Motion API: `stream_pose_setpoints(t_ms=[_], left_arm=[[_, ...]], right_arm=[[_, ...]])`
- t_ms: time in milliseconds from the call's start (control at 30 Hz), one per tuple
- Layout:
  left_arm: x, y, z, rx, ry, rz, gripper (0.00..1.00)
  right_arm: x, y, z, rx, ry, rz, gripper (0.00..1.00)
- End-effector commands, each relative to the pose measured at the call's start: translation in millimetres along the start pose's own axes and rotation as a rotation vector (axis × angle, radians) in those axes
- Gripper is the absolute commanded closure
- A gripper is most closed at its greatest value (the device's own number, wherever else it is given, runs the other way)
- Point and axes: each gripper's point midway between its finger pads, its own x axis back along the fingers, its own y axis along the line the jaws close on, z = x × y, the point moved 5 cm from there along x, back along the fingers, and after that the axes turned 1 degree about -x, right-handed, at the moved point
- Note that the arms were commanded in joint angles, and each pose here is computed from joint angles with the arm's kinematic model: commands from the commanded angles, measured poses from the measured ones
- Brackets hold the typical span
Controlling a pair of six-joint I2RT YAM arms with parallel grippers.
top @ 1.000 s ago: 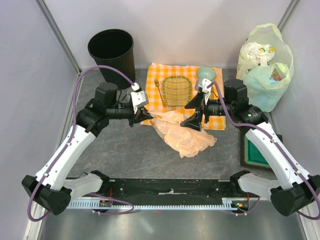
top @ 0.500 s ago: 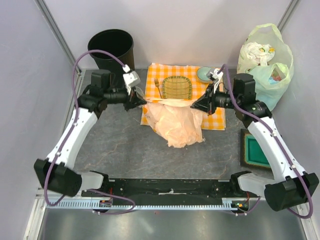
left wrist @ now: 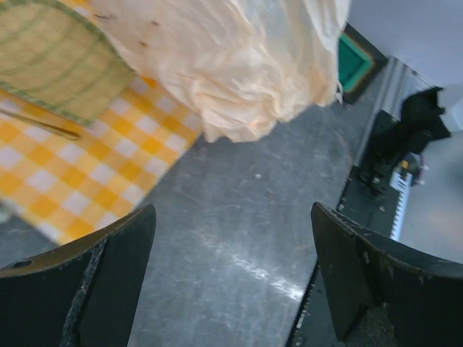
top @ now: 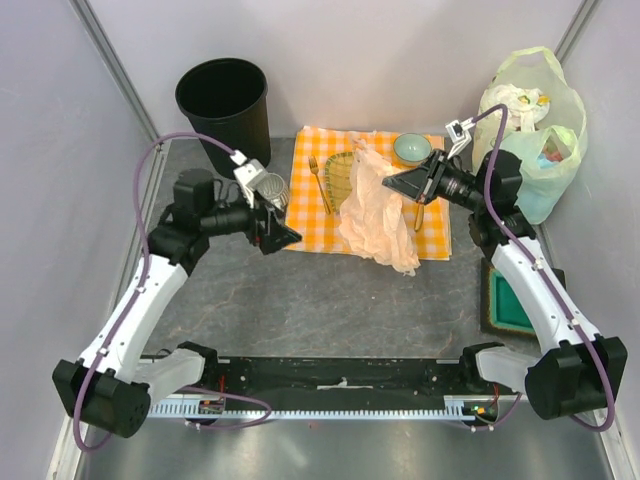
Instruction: Put the trash bags into the trash bin
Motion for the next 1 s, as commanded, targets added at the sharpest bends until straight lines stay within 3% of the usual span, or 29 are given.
stream_pose_setpoints(t_ms=[0, 167, 533, 600, 633, 700, 733, 967], left_arm=[[-28.7, -13.7, 13.9, 0.075, -0.012, 0.041, 0.05], [-54.7, -3.3, 17.8, 0.166, 0.002, 0.081, 0.04], [-94.3, -26.3, 27.7, 0.406, 0.022, 0.295, 0.03], [-97.2, -32.4, 29.7, 0.426, 0.036, 0.347, 0.21], [-98.3, -32.0, 31.5, 0.436, 0.043, 0.35, 0.44], [-92.9, -24.2, 33.3, 0.428, 0.05, 0.315, 0.65], [-85.1, -21.6, 30.0, 0.417, 0.038, 0.298, 0.96], [-5.8, 21.3, 36.6, 0.318, 0.002, 0.106, 0.98]], right_arm=[[-2.5, 26.0, -23.0, -0.01, -0.082, -0.11, 1.0], [-0.9, 39.1, -24.0, -0.004, -0.068, -0.154, 1.0], [-1.7, 71.6, -24.3, 0.032, -0.053, -0.221, 1.0], [-1.8, 71.9, -26.2, 0.04, -0.056, -0.213, 1.0], [-1.0, 70.6, -27.8, 0.044, -0.057, -0.202, 1.0], [2.5, 65.9, -29.0, 0.041, -0.047, -0.178, 1.0], [9.1, 56.1, -34.5, 0.053, -0.063, -0.143, 1.0], [69.8, -49.4, -38.9, 0.129, -0.048, 0.251, 1.0]])
